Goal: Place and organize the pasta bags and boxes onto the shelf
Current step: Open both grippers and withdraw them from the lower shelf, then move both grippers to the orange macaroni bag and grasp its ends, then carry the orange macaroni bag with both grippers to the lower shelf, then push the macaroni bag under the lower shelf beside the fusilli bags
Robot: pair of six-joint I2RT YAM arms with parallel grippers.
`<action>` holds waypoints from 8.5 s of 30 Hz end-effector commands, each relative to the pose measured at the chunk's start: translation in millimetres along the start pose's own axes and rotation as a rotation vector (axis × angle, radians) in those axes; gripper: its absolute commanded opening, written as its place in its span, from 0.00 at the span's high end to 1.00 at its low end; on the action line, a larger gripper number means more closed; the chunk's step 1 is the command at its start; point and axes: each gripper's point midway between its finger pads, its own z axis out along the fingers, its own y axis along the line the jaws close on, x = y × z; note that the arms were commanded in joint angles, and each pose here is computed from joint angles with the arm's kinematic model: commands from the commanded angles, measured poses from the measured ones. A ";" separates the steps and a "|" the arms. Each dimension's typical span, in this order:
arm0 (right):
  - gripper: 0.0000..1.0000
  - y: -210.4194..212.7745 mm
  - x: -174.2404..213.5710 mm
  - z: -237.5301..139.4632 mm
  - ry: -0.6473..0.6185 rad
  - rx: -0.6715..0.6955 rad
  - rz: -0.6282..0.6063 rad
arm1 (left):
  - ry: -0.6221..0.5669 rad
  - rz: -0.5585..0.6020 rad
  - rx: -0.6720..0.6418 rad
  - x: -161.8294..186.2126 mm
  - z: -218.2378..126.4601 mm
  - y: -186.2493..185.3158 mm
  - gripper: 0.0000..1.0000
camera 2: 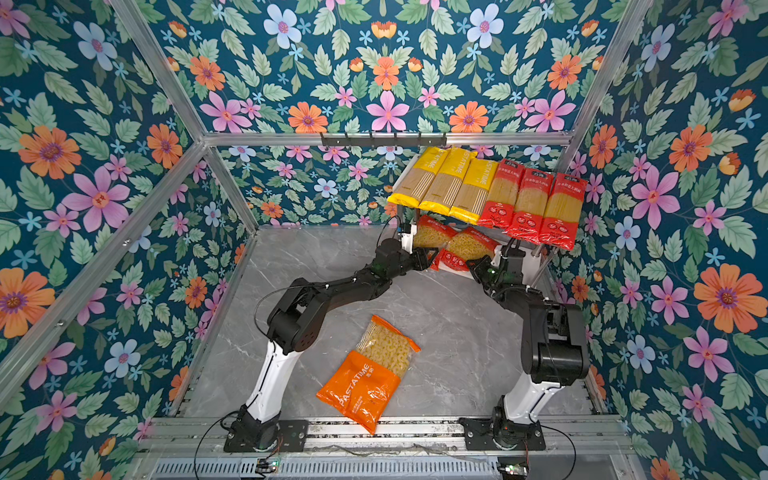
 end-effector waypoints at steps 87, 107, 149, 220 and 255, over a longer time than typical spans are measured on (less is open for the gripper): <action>0.34 -7.3 333.7 -82.9 0.581 0.274 -0.260 | 0.493 -0.271 -0.557 199.4 -334.2 69.8 0.32; 0.87 9.5 224.2 -31.4 0.403 0.215 -0.248 | 0.346 -0.283 -0.327 148.4 -231.0 32.8 0.54; 0.76 5.3 301.8 -74.4 0.446 0.164 -0.200 | 0.370 -0.259 -0.083 166.0 -217.9 -20.6 0.77; 0.47 -1.2 -40.5 -123.3 -0.341 0.468 -0.399 | -0.296 0.220 -0.120 30.5 111.6 -76.7 1.00; 0.42 -37.7 58.5 -153.9 -0.148 0.291 -0.024 | -0.093 0.116 0.100 67.4 118.6 -98.7 0.77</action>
